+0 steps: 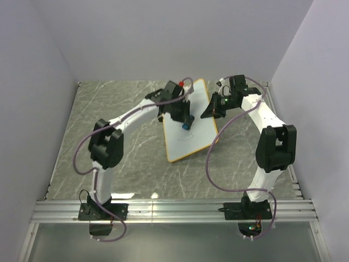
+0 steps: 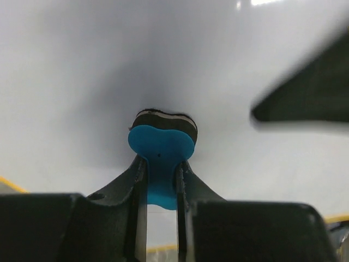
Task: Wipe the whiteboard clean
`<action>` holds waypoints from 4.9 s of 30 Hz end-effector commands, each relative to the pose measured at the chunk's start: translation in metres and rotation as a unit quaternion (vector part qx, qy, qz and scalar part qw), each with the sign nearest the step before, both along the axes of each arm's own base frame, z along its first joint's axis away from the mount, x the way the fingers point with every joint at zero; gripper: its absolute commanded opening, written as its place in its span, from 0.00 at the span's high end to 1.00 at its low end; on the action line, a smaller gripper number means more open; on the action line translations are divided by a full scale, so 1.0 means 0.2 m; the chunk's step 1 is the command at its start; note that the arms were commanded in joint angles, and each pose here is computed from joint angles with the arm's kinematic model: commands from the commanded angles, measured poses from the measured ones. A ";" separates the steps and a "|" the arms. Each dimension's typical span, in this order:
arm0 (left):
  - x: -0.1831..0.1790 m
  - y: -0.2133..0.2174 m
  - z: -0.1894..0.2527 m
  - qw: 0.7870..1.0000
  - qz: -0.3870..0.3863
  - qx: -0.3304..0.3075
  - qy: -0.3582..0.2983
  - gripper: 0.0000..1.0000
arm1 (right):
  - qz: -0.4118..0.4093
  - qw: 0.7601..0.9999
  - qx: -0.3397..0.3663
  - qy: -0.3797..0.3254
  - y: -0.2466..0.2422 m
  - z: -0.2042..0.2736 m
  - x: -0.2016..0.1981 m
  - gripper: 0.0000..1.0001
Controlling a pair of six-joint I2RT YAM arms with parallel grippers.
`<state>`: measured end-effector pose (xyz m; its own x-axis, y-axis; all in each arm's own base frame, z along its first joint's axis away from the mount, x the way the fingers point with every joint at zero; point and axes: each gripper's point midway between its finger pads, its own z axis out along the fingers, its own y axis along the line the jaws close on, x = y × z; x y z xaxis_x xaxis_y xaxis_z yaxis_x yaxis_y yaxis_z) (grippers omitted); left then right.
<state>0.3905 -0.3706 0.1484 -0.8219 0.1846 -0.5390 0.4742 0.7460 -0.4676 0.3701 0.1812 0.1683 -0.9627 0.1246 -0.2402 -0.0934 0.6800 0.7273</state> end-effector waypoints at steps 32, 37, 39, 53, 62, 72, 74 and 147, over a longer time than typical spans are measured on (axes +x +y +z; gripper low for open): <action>-0.38 -0.06 0.02 0.997 -0.009 -0.059 0.043 1.00 | -0.005 0.993 -0.060 0.105 0.06 -0.14 -0.16 1.00; -0.37 0.05 -0.23 0.997 0.024 0.010 0.071 1.00 | -0.005 0.993 -0.061 0.104 0.05 -0.14 -0.16 1.00; -0.34 0.11 -0.30 0.996 0.041 0.027 0.078 1.00 | -0.004 0.993 -0.062 0.104 0.05 -0.15 -0.17 1.00; -0.24 0.00 -0.17 0.998 0.014 0.012 0.056 1.00 | -0.005 0.992 -0.059 0.109 0.06 -0.17 -0.16 1.00; -0.50 -0.24 0.07 0.996 -0.027 -0.074 0.052 1.00 | -0.009 0.992 -0.053 0.113 0.07 -0.18 -0.14 1.00; -0.46 -0.16 -0.10 0.998 0.026 -0.025 0.059 1.00 | -0.010 0.992 -0.052 0.118 0.07 -0.19 -0.14 1.00; -0.48 -0.09 -0.24 0.996 0.047 0.001 0.076 1.00 | -0.007 0.992 -0.054 0.118 0.07 -0.18 -0.14 1.00; -0.48 1.26 -0.59 0.913 0.317 0.212 0.145 0.30 | -0.120 0.993 0.014 -0.018 0.03 0.25 0.57 0.00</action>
